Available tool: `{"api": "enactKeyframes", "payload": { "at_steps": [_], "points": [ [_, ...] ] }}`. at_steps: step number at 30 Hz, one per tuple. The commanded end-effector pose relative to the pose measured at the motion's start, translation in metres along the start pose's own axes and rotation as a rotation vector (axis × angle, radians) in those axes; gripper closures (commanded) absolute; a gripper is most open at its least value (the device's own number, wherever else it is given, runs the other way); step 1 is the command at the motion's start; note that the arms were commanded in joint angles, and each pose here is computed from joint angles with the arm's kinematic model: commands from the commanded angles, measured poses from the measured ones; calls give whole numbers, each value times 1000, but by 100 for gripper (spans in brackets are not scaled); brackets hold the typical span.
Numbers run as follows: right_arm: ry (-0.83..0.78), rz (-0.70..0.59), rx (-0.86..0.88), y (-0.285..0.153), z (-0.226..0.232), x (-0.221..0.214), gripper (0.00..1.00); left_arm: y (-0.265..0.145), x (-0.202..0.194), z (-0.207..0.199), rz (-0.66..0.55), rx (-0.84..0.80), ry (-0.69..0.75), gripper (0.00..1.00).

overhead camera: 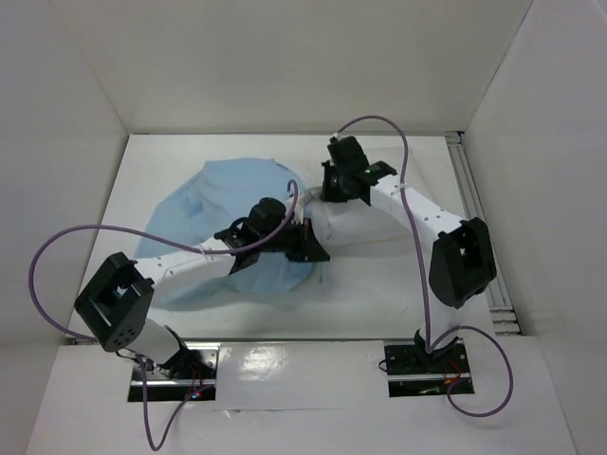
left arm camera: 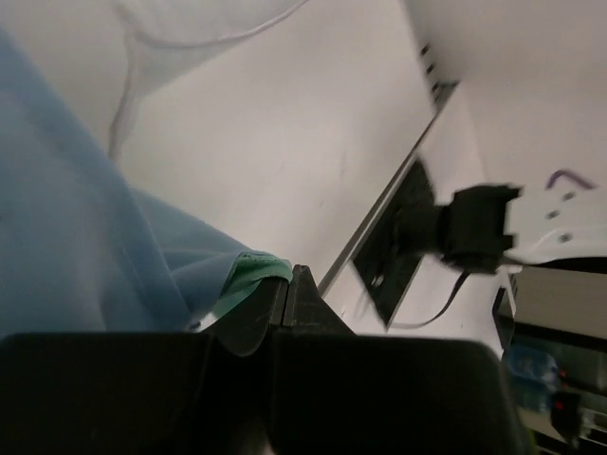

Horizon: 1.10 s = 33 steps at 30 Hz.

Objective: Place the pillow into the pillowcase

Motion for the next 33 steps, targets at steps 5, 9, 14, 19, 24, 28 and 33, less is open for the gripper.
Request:
{"api": "enactKeyframes", "payload": {
  "at_steps": [5, 9, 14, 19, 24, 28, 33],
  "points": [
    [53, -2, 236, -29, 48, -28, 100, -44, 15, -40, -17, -54, 66, 52],
    [-2, 20, 260, -40, 58, -41, 100, -78, 35, -68, 2, -34, 154, 2],
    [-75, 43, 256, -51, 64, -56, 100, -139, 88, -60, -188, 165, 261, 61],
    [-155, 46, 242, -65, 78, -69, 100, -162, 127, -20, -271, 371, 164, 43],
    [-248, -24, 112, -86, 88, -76, 52, -152, 158, 51, -160, 719, -20, 23],
    [-192, -182, -47, -115, 71, -57, 7, -135, 193, 85, -168, 895, -10, 22],
    [26, -385, -157, -150, 24, -19, 5, -110, 211, 131, -111, 1083, -29, 20]
  ]
}}
Point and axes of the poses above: each gripper's point midway between its finger pads, its own y axis out along the fingers, its own z axis along the line the jaws close on, x = y × z, the point moved 7 cm from there along -y, back along the fingers, and after that the axes turned 9 degrees about y, right-handed, at the moved point
